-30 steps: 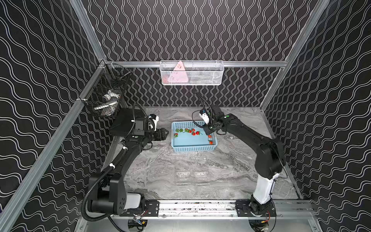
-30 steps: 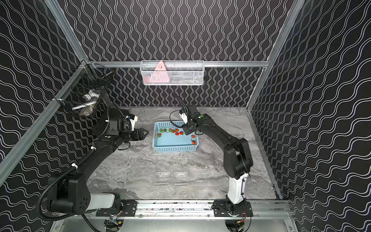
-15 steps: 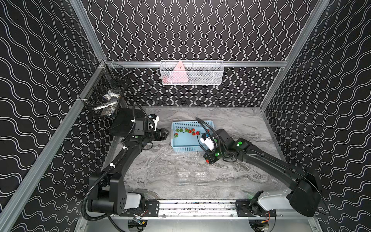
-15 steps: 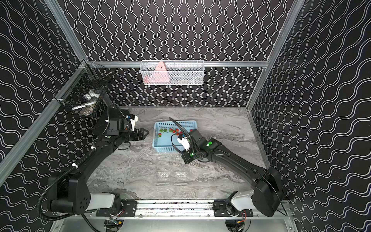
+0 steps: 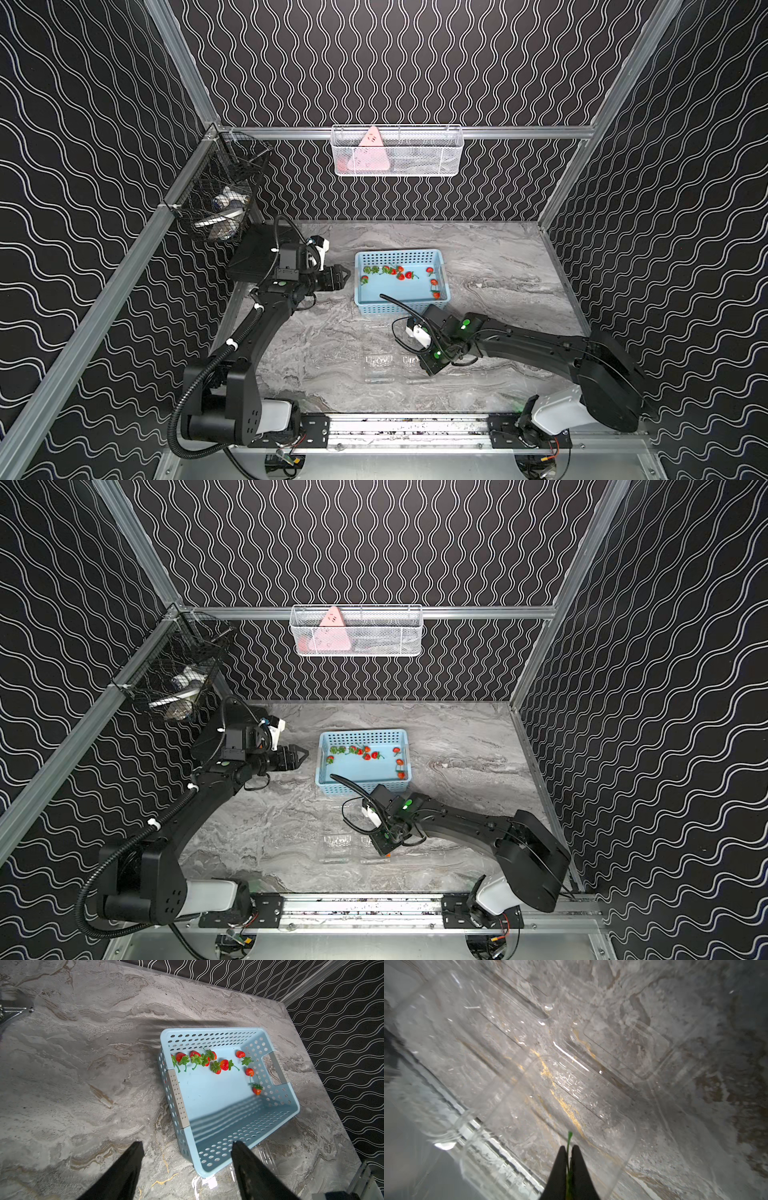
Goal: Pack strawberries into containers
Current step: Place the strawberry in the packing box, then pick up the strawberry from the basket.
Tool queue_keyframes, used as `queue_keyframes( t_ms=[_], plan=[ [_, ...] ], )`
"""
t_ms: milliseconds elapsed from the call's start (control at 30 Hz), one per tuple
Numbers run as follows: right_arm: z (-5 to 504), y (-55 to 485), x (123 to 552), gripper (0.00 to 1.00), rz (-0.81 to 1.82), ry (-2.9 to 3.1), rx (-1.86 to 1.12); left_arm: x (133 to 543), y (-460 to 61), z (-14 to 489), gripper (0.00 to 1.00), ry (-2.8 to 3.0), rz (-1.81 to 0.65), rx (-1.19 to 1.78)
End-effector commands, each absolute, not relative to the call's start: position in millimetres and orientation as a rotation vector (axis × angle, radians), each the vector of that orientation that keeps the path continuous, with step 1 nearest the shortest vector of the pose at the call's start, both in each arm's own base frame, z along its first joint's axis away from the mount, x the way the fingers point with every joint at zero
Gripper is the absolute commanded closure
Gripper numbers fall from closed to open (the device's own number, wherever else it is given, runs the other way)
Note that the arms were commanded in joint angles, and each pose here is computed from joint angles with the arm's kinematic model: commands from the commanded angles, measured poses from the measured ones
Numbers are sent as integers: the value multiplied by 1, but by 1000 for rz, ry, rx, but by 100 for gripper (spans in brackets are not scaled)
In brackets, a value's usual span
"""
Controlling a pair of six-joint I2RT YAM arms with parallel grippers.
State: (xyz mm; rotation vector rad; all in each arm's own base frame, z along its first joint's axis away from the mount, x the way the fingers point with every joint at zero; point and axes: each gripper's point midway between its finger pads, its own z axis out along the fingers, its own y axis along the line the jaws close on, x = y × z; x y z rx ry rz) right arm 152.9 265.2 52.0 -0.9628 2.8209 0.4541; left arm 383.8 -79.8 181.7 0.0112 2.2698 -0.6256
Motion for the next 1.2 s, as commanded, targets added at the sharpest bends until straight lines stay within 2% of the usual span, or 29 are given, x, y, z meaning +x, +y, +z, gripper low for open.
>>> queue_keyframes(
  t_ms=[0, 67, 167, 333, 433, 533, 667, 867, 1167],
  plan=[
    [52, 268, 163, 75, 414, 2797, -932, 385, -81, 187, 27, 2254, -632, 18],
    [57, 269, 167, 65, 395, 2780, -929, 385, -81, 186, 27, 2255, -630, 17],
    [71, 272, 176, 56, 375, 2737, -934, 385, -81, 186, 27, 2255, -634, 20],
    [120, 281, 208, 52, 348, 2584, -927, 385, -82, 185, 27, 2258, -642, 20],
    [151, 288, 242, 51, 379, 2502, -895, 385, -83, 184, 27, 2262, -648, 25],
    [158, 279, 289, 51, 368, 2475, -814, 384, -85, 184, 27, 2265, -659, 29],
    [145, 270, 357, 51, 326, 2464, -727, 385, -90, 180, 27, 2276, -680, 38],
    [103, 268, 423, 51, 192, 2496, -767, 384, -95, 171, 27, 2314, -680, 63],
    [51, 261, 481, 53, 217, 2540, -783, 386, -95, 163, 27, 2334, -681, 61]
  ],
)
